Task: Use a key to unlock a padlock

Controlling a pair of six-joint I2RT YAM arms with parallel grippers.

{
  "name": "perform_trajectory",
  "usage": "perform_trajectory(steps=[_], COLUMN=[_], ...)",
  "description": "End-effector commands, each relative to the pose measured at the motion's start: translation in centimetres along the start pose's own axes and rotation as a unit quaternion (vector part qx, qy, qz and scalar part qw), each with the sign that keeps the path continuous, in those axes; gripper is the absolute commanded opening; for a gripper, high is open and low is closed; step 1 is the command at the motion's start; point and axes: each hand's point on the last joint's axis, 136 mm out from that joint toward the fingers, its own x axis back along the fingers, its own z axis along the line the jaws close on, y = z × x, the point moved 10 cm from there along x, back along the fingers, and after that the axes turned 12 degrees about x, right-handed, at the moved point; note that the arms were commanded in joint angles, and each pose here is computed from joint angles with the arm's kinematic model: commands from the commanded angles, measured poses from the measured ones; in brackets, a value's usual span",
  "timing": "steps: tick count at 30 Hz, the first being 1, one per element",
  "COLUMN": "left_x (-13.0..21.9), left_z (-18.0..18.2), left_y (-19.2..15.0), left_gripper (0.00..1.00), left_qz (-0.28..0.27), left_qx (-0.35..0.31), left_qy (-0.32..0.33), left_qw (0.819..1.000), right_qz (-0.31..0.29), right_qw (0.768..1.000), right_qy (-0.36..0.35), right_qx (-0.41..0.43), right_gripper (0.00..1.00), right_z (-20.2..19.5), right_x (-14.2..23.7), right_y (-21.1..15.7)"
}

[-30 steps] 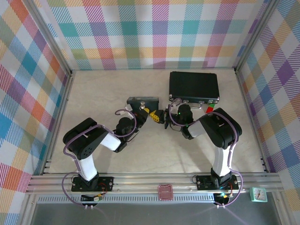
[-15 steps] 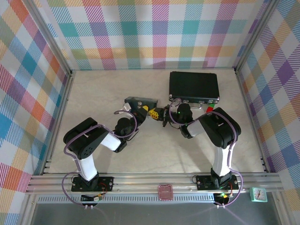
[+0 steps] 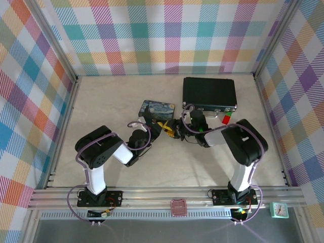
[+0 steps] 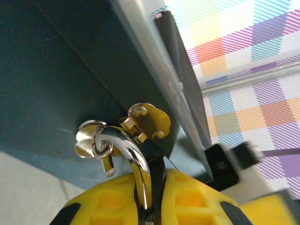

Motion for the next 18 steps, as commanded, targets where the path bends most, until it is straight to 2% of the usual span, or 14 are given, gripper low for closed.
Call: perform_trajectory(steps=[1, 10, 14, 16, 18], left_x=[0.1, 0.6, 1.4, 1.7, 2.0], left_z=[0.4, 1.8, 2.6, 2.6, 2.3], left_y=[-0.3, -0.6, -0.6, -0.6, -0.5], left_gripper=[0.00, 0.00, 0.00, 0.07, 0.19], left_qz=[-0.004, 0.000, -0.004, -0.002, -0.001], left_qx=[0.009, 0.009, 0.019, 0.018, 0.014], left_qy=[-0.001, 0.041, 0.067, 0.084, 0.101], left_qw=[1.000, 0.999, 0.998, 0.996, 0.995], right_qz=[0.021, -0.013, -0.022, -0.026, -0.029], right_qw=[0.990, 0.964, 0.959, 0.957, 0.956], right_qy=[-0.116, -0.217, -0.226, -0.226, -0.226], right_qx=[0.083, 0.151, 0.169, 0.178, 0.186], right_gripper=[0.42, 0.64, 0.68, 0.68, 0.69], right_z=[-0.4, 1.4, 2.0, 2.3, 2.6], right_x=[1.8, 4.5, 4.1, 3.7, 3.0], right_y=[-0.7, -0.2, 0.8, 1.4, 2.2])
